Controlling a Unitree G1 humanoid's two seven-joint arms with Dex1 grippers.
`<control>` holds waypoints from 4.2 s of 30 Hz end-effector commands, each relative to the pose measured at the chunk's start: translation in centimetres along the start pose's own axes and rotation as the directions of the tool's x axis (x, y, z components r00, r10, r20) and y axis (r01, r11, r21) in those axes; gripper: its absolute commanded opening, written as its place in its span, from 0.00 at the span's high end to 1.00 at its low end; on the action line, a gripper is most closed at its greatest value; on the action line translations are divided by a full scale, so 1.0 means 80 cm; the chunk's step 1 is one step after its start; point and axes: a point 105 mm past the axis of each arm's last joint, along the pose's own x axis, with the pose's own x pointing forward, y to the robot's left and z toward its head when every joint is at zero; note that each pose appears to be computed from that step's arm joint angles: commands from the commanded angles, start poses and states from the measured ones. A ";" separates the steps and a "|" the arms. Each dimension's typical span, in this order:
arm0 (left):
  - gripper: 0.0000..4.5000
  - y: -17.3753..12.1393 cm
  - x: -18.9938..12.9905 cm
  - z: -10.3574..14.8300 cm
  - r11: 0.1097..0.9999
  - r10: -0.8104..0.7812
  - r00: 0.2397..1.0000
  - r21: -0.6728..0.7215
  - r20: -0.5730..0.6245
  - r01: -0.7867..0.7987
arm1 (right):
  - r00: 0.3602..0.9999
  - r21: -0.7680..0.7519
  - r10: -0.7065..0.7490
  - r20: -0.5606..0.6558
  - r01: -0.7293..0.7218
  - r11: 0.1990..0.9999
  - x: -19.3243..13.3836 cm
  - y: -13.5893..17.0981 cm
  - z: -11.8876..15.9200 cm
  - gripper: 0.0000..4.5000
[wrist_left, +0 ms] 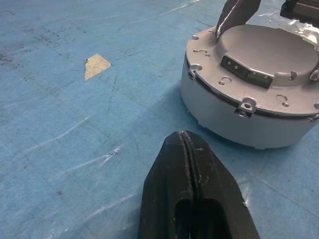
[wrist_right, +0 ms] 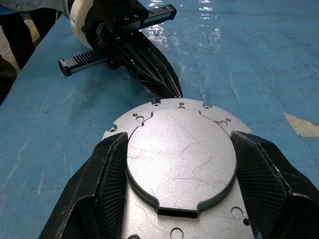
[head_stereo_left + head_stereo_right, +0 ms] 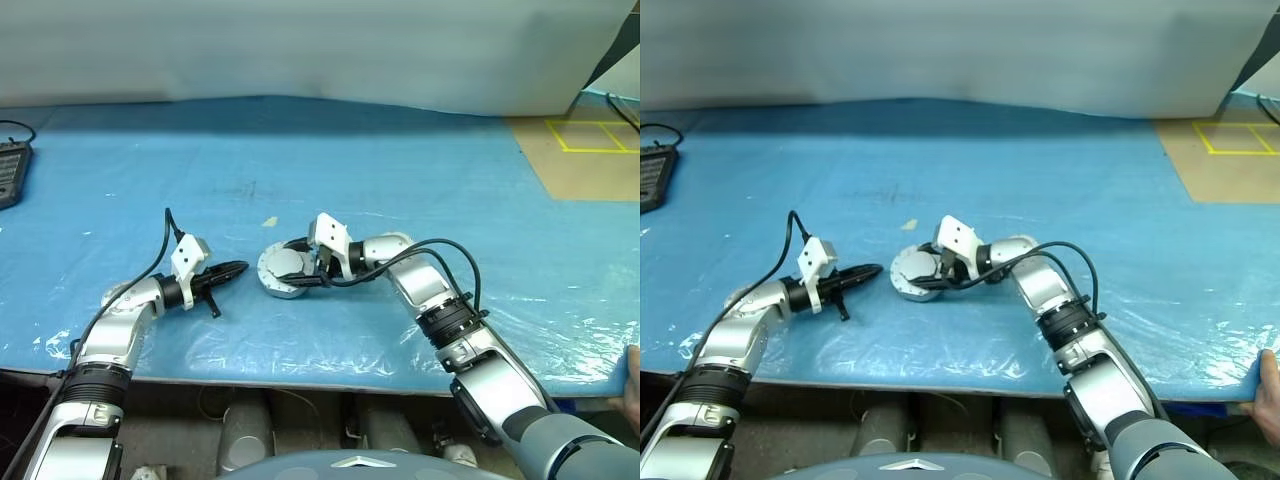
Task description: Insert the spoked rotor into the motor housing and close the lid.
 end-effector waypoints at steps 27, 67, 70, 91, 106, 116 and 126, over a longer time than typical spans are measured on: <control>1.00 0.002 -0.002 0.010 1.000 -0.002 1.000 0.027 0.022 0.001 | 0.996 0.018 -0.011 -0.092 0.012 1.000 -0.001 0.002 -0.009 0.36; 1.00 0.005 0.005 0.037 0.999 0.029 0.989 -0.040 0.144 -0.024 | 0.966 -0.027 -0.016 -0.257 0.010 1.000 -0.003 0.002 -0.046 0.36; 1.00 0.004 0.007 0.062 0.997 0.013 0.973 -0.075 0.230 0.004 | 0.965 -0.027 -0.020 -0.262 0.013 1.000 -0.004 0.001 -0.048 0.36; 1.00 -0.031 0.021 0.011 0.988 -0.138 0.990 -0.070 0.031 0.140 | 0.966 -0.027 -0.056 -0.251 0.051 0.998 -0.010 -0.007 -0.046 0.36; 1.00 -0.024 0.024 0.010 0.990 -0.129 0.991 -0.049 0.022 0.130 | 0.995 0.044 -0.104 -0.004 0.104 0.994 -0.031 -0.025 0.020 0.00; 1.00 -0.027 0.024 0.011 0.990 -0.133 0.990 -0.044 0.035 0.135 | 0.978 0.178 -0.088 0.188 0.055 0.983 -0.063 -0.024 0.070 0.00; 1.00 -0.026 0.027 0.012 0.990 -0.134 0.990 -0.043 0.044 0.136 | 0.964 0.557 -0.262 0.053 0.189 0.809 -0.085 -0.045 0.010 0.00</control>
